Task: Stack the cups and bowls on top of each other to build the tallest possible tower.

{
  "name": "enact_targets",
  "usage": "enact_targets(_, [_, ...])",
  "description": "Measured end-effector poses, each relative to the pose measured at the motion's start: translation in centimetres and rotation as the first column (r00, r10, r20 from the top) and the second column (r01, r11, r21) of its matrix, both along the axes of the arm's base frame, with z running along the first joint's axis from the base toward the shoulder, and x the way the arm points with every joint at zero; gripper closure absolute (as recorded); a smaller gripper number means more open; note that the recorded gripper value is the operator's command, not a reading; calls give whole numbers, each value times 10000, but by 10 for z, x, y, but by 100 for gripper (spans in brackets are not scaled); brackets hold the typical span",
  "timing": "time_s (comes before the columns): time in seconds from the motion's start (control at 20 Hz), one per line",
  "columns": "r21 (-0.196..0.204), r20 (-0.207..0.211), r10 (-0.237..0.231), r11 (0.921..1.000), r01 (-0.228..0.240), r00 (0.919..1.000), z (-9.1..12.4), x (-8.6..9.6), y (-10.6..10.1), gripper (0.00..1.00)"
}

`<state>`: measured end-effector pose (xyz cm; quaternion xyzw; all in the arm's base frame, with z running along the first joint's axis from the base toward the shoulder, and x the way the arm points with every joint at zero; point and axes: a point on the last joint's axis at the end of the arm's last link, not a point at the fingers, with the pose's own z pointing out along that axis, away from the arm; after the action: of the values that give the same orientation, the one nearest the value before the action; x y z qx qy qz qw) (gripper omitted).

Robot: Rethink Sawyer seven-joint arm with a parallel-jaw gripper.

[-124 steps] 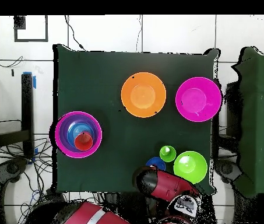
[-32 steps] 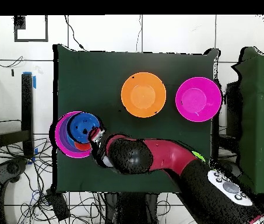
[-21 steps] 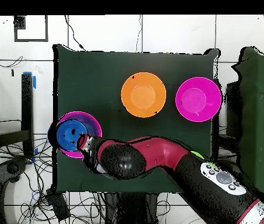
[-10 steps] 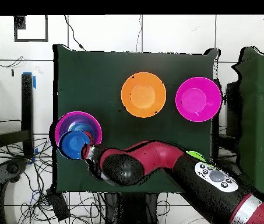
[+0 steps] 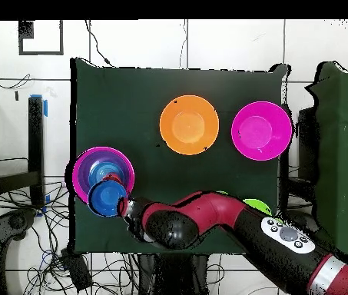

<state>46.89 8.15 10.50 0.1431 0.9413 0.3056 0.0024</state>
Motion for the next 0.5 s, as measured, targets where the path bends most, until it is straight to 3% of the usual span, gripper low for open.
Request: enact_targets(0.5, [99, 82, 99, 9999, -99, 9999, -16, -13, -5, 100])
